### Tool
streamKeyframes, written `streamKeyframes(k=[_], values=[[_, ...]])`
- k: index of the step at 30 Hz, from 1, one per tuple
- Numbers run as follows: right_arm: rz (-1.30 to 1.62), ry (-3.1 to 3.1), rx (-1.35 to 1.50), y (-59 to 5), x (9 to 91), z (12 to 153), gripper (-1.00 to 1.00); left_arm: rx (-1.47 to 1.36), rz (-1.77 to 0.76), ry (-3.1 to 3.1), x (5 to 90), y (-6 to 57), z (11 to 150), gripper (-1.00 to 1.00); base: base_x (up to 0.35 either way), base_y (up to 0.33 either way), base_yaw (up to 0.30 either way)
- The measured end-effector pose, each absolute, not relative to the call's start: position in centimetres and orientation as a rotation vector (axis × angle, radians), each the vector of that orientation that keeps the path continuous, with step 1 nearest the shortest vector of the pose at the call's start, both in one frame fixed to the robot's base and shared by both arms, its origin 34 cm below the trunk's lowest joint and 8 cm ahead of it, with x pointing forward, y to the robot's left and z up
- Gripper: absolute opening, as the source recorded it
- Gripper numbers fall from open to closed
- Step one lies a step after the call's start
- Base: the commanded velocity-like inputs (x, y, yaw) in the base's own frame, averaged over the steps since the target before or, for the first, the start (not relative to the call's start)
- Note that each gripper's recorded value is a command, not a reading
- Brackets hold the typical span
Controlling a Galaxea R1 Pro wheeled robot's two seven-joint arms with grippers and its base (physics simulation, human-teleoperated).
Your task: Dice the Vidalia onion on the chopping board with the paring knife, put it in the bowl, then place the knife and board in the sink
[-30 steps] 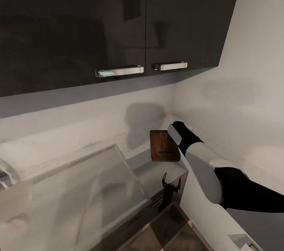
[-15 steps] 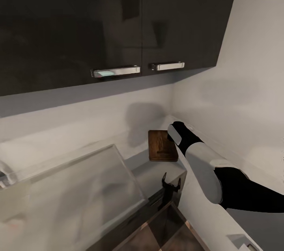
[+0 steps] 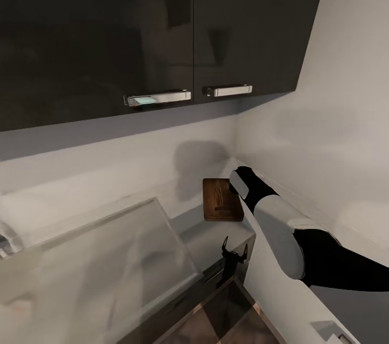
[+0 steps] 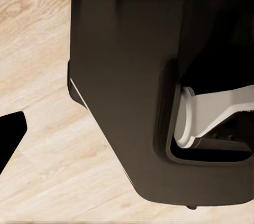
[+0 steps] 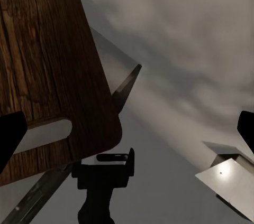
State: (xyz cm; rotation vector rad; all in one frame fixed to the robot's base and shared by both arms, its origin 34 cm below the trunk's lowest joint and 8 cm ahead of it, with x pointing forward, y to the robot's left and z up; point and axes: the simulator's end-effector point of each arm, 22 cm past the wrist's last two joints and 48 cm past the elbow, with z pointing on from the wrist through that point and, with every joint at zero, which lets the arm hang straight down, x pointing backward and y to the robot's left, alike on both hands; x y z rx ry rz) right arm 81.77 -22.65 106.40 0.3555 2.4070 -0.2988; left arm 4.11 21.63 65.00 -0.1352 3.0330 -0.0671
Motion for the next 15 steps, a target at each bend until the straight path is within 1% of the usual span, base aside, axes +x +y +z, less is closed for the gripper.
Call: streamKeyframes(k=[15], values=[[-0.301, 2.423, 0.355, -22.61, 81.60, 105.61, 1.00, -0.136, -0.066, 3.045, 3.63, 21.63, 65.02, 1.00, 0.000, 0.000, 0.000]])
